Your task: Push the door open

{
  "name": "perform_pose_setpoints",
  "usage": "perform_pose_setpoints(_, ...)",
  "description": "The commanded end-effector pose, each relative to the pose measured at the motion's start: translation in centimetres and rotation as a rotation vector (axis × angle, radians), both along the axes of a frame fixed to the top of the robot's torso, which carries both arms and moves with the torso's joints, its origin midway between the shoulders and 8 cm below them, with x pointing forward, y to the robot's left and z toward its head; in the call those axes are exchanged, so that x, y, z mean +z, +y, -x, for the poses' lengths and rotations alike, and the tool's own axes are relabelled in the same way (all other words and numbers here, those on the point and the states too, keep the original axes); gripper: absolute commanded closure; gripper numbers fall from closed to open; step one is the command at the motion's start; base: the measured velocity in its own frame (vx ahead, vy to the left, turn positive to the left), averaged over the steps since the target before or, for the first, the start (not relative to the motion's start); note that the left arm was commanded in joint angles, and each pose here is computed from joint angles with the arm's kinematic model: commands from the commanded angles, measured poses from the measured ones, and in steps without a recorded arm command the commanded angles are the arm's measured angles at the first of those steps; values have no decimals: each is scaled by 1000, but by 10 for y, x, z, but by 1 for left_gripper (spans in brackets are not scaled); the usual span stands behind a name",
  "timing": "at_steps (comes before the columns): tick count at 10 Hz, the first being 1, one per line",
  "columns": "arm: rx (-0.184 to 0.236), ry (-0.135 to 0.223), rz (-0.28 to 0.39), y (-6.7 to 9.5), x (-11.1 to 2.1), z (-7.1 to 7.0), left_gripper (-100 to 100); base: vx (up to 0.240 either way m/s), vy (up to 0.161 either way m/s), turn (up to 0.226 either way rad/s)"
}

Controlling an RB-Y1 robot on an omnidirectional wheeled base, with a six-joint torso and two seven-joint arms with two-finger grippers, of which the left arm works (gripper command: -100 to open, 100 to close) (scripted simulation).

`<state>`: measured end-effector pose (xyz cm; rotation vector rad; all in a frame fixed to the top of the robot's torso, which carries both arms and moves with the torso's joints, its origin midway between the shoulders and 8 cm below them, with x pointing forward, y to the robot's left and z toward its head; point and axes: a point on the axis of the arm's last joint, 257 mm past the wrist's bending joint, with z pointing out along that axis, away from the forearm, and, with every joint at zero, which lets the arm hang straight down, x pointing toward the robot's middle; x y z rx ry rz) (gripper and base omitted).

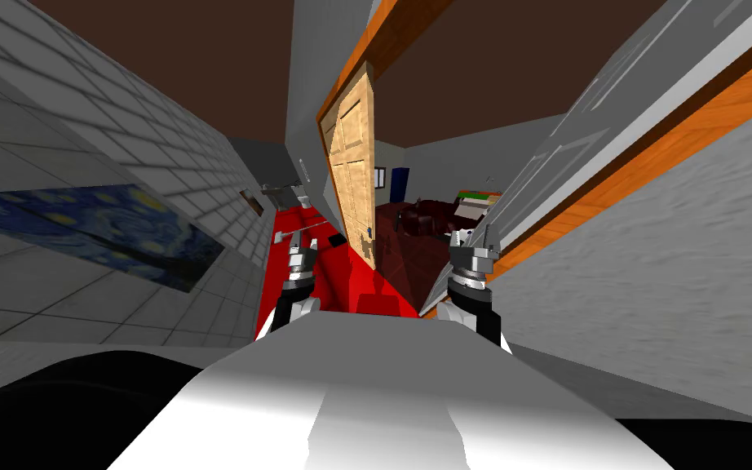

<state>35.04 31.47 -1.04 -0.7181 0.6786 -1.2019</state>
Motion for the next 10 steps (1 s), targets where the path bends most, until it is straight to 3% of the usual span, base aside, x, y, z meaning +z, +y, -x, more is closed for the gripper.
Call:
perform_pose_setpoints(1, -13, 17, 7, -3, -11, -7, -100, 70, 52, -75)
perform_pose_setpoints(10, -94, 124, 45, -28, -81, -43, -100, 113, 74, -92)
